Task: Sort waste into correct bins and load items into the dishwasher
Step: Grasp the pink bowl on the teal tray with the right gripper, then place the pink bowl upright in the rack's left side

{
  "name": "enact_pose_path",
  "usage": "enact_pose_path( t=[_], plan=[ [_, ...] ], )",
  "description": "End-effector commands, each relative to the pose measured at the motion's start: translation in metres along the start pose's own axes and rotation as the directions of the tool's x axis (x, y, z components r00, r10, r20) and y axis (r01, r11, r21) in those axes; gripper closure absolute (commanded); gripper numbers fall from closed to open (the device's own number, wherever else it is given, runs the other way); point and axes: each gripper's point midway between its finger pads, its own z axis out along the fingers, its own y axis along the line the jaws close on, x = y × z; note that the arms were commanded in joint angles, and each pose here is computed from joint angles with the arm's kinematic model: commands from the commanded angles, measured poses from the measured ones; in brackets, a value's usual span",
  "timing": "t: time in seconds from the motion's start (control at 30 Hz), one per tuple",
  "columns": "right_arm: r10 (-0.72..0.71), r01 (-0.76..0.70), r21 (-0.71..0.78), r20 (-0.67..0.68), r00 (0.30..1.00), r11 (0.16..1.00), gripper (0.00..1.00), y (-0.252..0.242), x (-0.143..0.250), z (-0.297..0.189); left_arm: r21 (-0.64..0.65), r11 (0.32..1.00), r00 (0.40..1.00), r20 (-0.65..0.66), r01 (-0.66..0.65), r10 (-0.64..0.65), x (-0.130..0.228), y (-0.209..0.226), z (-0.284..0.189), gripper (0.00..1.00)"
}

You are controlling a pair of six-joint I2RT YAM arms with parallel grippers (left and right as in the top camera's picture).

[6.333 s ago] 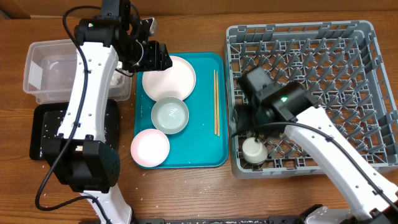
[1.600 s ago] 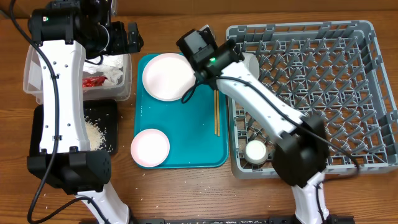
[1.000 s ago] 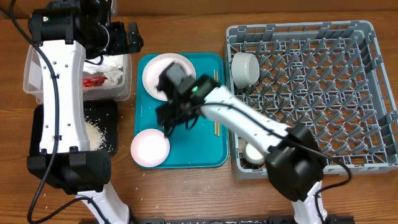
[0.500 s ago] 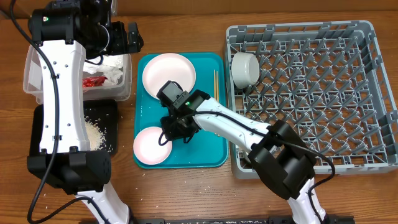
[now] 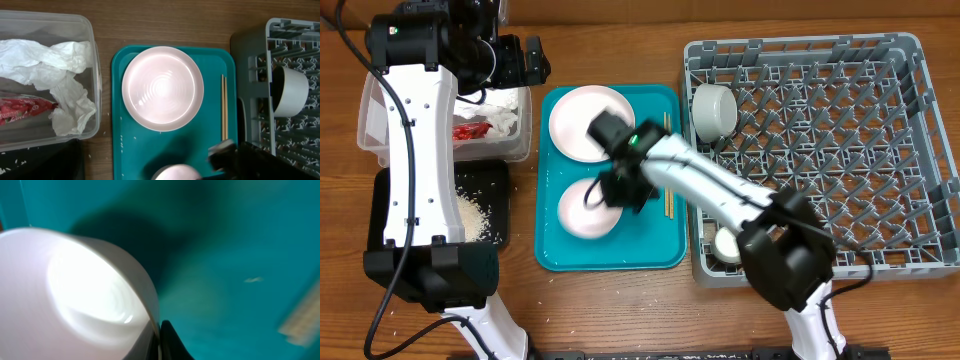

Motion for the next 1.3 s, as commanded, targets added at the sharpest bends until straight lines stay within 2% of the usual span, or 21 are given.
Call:
enact_pose_path(
  t=[0.0,0.07,0.2,0.37,0.47,0.6,0.87,0.97,1.17,1.27],
  plan=[
    [0.047,-0.074,0.074,0.309,0.95,0.995,0.96,-0.031,-0.048,-0.115,-0.006,1.0,1.0,0.022,-0.004,0.004,-0.004,0.0,-0.008,0.0],
    [0.075,-0.149,0.151,0.411,0.908,0.977,0.96,-0.058,-0.049,-0.164,-0.006,1.0,1.0,0.022,-0.004,0.004,-0.004,0.0,-0.008,0.0],
    [0.141,-0.361,0.257,0.607,0.782,0.896,0.96,-0.116,-0.035,-0.248,-0.006,1.0,1.0,0.022,-0.004,0.004,-0.004,0.0,-0.008,0.0],
    [0.162,-0.528,0.37,0.682,0.713,0.764,0.96,-0.17,-0.005,-0.289,-0.006,1.0,1.0,0.022,-0.004,0.004,-0.004,0.0,-0.008,0.0],
    [0.142,-0.581,0.477,0.68,0.719,0.66,0.96,-0.193,0.01,-0.29,-0.006,1.0,1.0,0.022,-0.004,0.004,-0.004,0.0,-0.008,0.0],
    [0.097,-0.581,0.573,0.659,0.746,0.579,0.96,-0.207,0.011,-0.276,-0.006,1.0,1.0,0.022,-0.004,0.004,-0.004,0.0,-0.008,0.0],
    [-0.101,-0.527,0.784,0.584,0.805,0.329,0.96,-0.24,0.011,-0.264,-0.006,1.0,1.0,0.022,-0.004,0.004,-0.004,0.0,-0.008,0.0],
    [-0.112,-0.526,0.787,0.584,0.804,0.324,0.96,-0.241,0.009,-0.256,-0.006,1.0,1.0,0.022,-0.004,0.004,-0.004,0.0,-0.008,0.0],
    [-0.144,-0.538,0.756,0.62,0.771,0.373,0.96,-0.223,-0.003,-0.246,-0.006,1.0,1.0,0.022,-0.004,0.004,-0.004,0.0,-0.008,0.0],
    [-0.147,-0.524,0.769,0.604,0.783,0.366,0.96,-0.223,-0.006,-0.238,-0.006,1.0,1.0,0.021,-0.004,0.004,-0.003,0.0,-0.008,0.0]
  ],
)
